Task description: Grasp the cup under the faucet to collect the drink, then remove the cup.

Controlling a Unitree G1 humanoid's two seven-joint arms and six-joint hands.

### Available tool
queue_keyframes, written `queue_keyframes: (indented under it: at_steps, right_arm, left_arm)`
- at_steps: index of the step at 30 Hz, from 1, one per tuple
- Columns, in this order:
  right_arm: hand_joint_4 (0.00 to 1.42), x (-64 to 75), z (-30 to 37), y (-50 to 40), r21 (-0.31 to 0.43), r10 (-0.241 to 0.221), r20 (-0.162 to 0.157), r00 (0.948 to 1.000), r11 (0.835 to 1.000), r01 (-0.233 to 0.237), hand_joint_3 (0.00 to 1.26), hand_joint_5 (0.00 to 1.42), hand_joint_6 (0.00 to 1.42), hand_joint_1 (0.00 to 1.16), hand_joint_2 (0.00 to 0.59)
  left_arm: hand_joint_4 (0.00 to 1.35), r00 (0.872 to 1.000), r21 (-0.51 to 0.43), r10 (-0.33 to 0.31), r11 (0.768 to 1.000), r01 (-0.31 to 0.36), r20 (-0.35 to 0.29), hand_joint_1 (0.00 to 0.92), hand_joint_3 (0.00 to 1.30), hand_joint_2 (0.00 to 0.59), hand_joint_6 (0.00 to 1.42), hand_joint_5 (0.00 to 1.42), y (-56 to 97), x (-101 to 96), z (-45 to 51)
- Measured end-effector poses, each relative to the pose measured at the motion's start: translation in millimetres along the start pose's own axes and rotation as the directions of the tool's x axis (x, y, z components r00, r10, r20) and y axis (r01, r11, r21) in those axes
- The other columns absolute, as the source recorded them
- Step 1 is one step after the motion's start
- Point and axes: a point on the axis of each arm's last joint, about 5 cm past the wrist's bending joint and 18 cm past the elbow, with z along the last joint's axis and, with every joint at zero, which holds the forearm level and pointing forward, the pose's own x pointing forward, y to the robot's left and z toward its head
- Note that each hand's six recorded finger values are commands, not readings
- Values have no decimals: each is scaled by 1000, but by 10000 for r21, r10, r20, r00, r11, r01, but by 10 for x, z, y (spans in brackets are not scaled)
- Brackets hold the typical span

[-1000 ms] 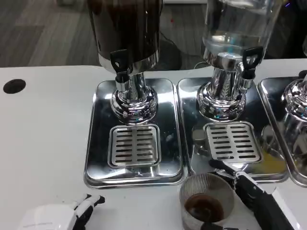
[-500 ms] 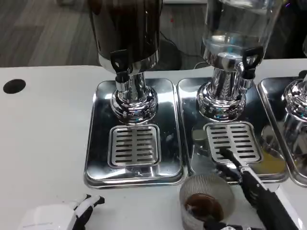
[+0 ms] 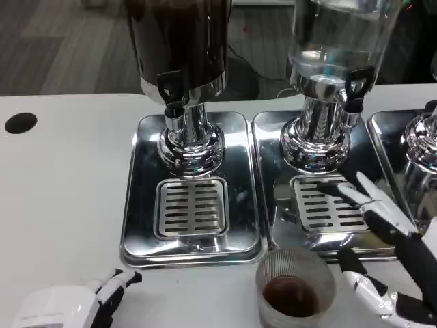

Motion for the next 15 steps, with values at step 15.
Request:
queue_keyframes:
  at_steps: [15]
  right_arm:
    - [0,-193,-46,-96,-3071,-2501,-3998,8818,9430,1283,87,0,0,509,586]
  left_arm:
    - [0,9730,170,2296,9730,-2300,240,0,105,132,309,53,-18,-52,-24]
